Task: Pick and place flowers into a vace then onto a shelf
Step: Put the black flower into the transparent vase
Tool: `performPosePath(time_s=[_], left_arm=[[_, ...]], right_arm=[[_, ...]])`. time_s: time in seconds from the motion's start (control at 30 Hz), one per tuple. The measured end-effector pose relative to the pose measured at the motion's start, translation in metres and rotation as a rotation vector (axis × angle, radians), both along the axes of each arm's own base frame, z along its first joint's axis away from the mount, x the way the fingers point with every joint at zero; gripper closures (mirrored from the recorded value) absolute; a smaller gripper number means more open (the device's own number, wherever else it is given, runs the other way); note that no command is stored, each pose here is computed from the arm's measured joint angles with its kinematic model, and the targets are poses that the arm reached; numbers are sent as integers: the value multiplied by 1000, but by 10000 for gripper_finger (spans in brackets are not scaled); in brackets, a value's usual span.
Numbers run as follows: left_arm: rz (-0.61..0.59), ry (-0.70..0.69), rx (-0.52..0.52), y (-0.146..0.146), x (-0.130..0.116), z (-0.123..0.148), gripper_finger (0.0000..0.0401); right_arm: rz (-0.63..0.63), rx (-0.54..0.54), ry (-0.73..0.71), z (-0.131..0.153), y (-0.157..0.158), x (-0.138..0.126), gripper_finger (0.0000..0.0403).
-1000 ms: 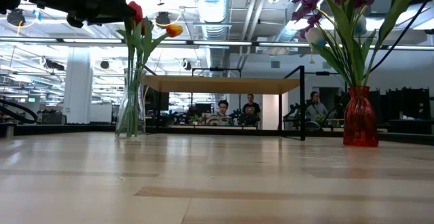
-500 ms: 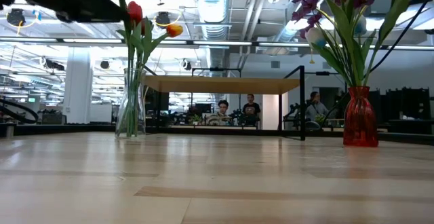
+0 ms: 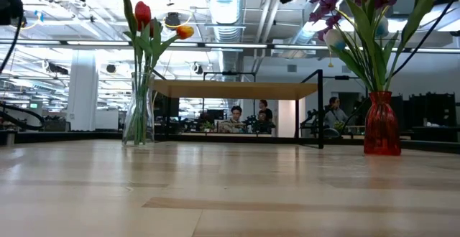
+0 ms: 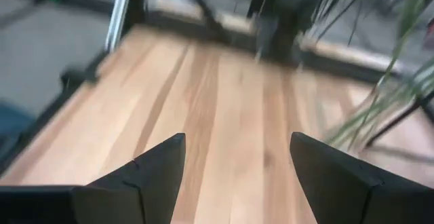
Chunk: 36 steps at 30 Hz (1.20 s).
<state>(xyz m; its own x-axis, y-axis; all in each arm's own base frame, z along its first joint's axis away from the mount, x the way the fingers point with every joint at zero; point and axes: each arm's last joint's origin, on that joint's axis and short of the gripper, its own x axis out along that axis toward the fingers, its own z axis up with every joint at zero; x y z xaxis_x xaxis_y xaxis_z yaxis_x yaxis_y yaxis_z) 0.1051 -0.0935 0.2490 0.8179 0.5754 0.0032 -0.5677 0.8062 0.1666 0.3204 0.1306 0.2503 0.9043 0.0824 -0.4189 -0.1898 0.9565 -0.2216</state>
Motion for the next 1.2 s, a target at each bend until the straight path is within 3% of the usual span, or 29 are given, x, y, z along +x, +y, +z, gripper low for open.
performPosePath(time_s=[0.23, 0.53, 1.0, 1.2], left_arm=[[-109, -2, 1, -10, -9, 0, 167], [-210, -17, -7, -15, -12, 0, 167], [-284, -78, -106, -17, -11, 1, 167], [-348, -93, -128, -18, -10, 1, 167]], right_arm=[[6, -42, 264, 2, 12, -15, 143], [85, 79, 511, -6, 34, -38, 143], [97, 157, 795, -77, 81, -41, 163], [134, 277, 833, -95, 97, -35, 197]])
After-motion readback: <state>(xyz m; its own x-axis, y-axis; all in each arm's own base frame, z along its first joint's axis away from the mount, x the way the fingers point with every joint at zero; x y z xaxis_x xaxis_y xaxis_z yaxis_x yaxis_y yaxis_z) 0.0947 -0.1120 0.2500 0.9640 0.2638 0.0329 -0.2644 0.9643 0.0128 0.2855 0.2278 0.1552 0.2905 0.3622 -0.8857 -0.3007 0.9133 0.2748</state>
